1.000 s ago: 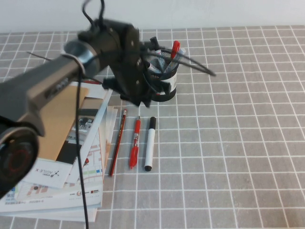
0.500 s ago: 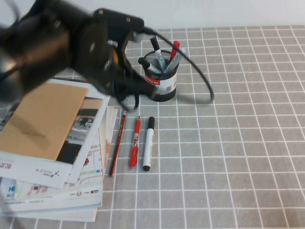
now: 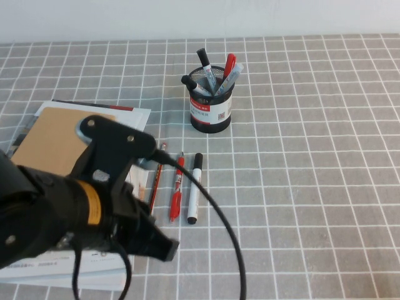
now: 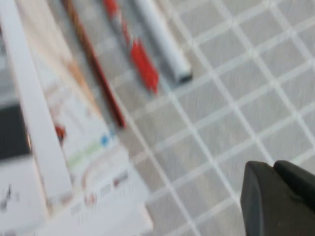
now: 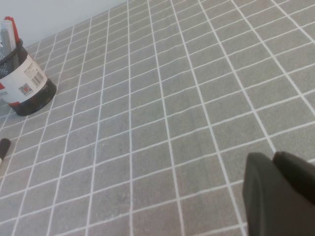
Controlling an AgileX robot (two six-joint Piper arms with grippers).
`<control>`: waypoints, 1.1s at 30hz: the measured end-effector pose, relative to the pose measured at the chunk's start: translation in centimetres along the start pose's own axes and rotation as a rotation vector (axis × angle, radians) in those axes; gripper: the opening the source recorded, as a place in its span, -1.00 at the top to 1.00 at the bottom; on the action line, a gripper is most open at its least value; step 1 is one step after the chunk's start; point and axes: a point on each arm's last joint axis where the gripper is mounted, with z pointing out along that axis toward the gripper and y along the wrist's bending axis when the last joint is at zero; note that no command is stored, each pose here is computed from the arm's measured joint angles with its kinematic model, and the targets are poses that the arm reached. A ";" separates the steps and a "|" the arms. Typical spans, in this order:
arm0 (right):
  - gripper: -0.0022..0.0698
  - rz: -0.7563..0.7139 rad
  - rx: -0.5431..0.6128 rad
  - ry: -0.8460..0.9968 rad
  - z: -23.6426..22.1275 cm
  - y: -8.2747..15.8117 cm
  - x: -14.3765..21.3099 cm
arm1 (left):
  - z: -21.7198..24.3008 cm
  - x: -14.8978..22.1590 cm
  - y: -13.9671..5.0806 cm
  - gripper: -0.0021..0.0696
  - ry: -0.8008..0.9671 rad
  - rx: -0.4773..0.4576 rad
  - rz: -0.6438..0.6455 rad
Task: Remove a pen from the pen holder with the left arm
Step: 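Take a marker out of the pen holder and lay it on the table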
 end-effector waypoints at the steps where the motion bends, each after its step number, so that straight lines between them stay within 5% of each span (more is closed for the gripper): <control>1: 0.97 0.000 0.000 0.000 0.0 0.0 0.0 | -0.1 0.3 0.0 0.94 0.026 0.000 -0.005; 12: 0.97 0.000 0.000 0.000 0.0 0.0 0.0 | -1.7 1.3 0.7 0.94 -0.011 -0.032 0.022; 21: 0.97 0.001 0.000 0.000 0.0 0.0 0.0 | 0.7 5.9 0.8 0.94 -0.526 0.050 0.300; 24: 0.97 0.001 0.000 0.000 0.0 0.0 0.0 | 1.3 8.9 2.0 0.94 -0.691 0.039 0.224; 33: 0.97 0.002 -0.001 0.000 0.0 0.0 0.0 | 1.2 15.7 4.9 0.94 -0.823 -0.151 0.053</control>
